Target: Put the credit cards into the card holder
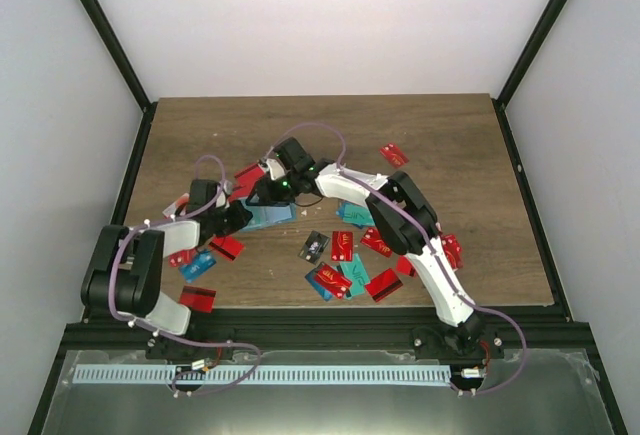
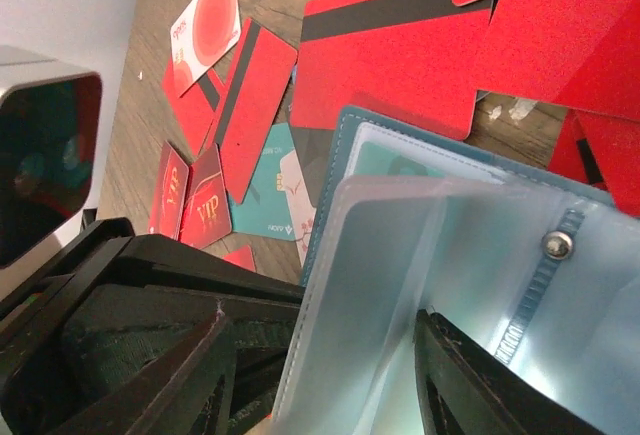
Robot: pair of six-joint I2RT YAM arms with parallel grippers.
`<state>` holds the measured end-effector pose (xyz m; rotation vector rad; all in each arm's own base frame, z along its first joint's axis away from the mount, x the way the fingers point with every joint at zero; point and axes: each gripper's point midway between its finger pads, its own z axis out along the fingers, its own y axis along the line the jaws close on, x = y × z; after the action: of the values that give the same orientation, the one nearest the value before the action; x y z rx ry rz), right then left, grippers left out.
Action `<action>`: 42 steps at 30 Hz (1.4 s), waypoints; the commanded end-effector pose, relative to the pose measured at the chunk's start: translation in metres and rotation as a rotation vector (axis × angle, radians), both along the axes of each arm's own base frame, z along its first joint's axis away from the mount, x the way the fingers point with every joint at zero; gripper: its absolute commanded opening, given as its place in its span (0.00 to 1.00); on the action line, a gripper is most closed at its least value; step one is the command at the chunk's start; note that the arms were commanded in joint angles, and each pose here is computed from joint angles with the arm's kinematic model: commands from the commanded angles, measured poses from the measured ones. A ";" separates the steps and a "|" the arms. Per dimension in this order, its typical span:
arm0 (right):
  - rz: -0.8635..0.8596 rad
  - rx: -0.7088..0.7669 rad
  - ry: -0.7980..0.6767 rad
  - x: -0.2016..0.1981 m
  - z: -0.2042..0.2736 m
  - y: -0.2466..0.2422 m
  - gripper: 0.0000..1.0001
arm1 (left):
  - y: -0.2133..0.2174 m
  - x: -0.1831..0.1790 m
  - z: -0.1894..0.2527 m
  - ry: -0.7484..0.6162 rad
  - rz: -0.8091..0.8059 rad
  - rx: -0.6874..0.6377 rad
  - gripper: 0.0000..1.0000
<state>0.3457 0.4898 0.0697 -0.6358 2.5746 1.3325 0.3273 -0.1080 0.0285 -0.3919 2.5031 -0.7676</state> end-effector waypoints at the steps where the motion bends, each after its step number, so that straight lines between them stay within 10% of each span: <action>1: 0.022 0.068 -0.022 -0.005 0.032 0.006 0.51 | -0.018 0.015 0.014 -0.052 -0.045 -0.104 0.06; 14: 0.000 0.092 0.048 -0.012 0.029 0.005 0.51 | -0.043 0.017 0.014 -0.044 -0.052 -0.347 0.04; 42: 0.051 0.154 -0.029 -0.025 0.070 -0.001 0.51 | 0.033 -0.049 0.078 -0.126 0.128 0.014 0.24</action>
<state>0.3263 0.4932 0.0863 -0.5883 2.5428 1.5495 0.2910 -0.0761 0.1012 -0.5233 2.3051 -0.7342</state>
